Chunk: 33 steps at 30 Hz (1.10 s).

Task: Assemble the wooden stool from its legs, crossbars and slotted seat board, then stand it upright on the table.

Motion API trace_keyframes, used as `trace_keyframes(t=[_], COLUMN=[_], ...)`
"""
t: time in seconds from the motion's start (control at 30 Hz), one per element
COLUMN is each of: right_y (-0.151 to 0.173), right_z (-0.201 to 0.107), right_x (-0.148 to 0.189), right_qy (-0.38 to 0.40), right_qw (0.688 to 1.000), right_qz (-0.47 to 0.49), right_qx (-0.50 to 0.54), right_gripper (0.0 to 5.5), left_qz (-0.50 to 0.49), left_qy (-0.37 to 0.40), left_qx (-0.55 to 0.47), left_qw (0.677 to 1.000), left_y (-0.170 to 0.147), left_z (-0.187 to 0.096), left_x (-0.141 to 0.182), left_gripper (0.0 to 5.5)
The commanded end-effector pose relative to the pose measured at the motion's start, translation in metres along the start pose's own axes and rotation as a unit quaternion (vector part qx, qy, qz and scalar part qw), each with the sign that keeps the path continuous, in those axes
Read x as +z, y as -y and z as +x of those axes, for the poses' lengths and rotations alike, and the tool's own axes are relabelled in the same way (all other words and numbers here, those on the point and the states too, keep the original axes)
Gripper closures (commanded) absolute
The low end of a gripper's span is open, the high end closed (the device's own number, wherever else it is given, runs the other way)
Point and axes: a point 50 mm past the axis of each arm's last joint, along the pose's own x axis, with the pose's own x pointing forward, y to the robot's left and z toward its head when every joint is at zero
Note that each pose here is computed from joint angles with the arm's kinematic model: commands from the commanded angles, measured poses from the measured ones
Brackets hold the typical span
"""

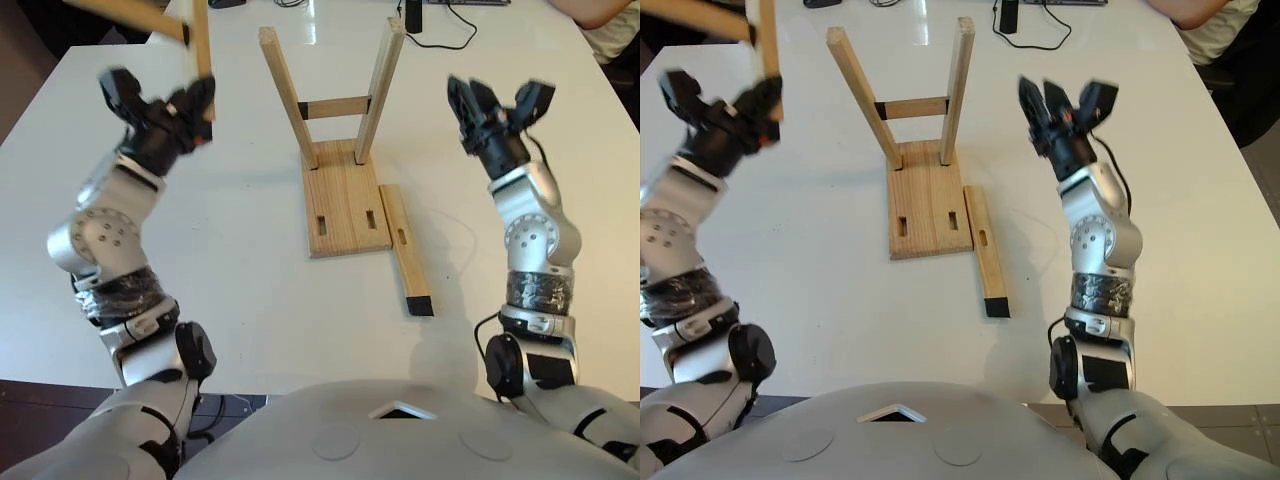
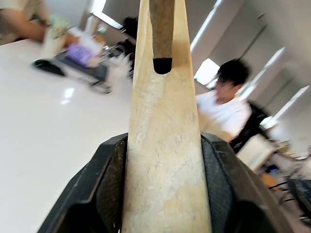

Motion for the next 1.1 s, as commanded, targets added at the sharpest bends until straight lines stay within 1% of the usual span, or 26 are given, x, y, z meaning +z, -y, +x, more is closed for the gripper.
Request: trace_keyframes(t=[0.03, 0.17, 0.27, 0.3, 0.47, 0.77, 1.07, 1.1], right_y=[-0.082, -0.083, -0.077, -0.075, -0.077, -0.085, -0.092, -0.092], right_z=[0.024, 0.025, 0.029, 0.028, 0.024, 0.011, 0.014, 0.014], right_x=[0.055, 0.075, 0.083, 0.085, 0.089, 0.080, 0.076, 0.075], right_qy=[-0.023, -0.053, -0.074, -0.083, -0.111, -0.133, -0.136, -0.138], right_qw=[0.939, 0.912, 0.911, 0.909, 0.894, 0.872, 0.870, 0.870], right_qz=[-0.003, 0.023, 0.042, 0.046, 0.054, 0.038, 0.029, 0.028], right_qx=[0.342, 0.406, 0.404, 0.406, 0.430, 0.470, 0.473, 0.472], right_gripper=[2.86, 2.28, 1.87, 1.83, 1.83, 1.83, 1.83, 1.99], left_qz=[0.012, 0.045, 0.059, 0.062, 0.066, 0.074, 0.094, 0.095], left_qy=[0.007, -0.073, -0.108, -0.118, -0.163, -0.180, -0.209, -0.210], left_qx=[-0.322, -0.387, -0.418, -0.427, -0.454, -0.460, -0.461, -0.462], left_qw=[0.947, 0.918, 0.900, 0.894, 0.873, 0.866, 0.857, 0.856], left_y=[0.075, 0.085, 0.087, 0.088, 0.088, 0.085, 0.083, 0.083], left_z=[0.004, -0.003, -0.007, -0.008, -0.009, -0.008, -0.012, -0.012], left_x=[0.029, 0.015, 0.010, 0.007, -0.011, -0.020, -0.034, -0.035], left_gripper=[3.50, 3.50, 3.50, 3.50, 3.50, 3.51, 3.51, 3.51])
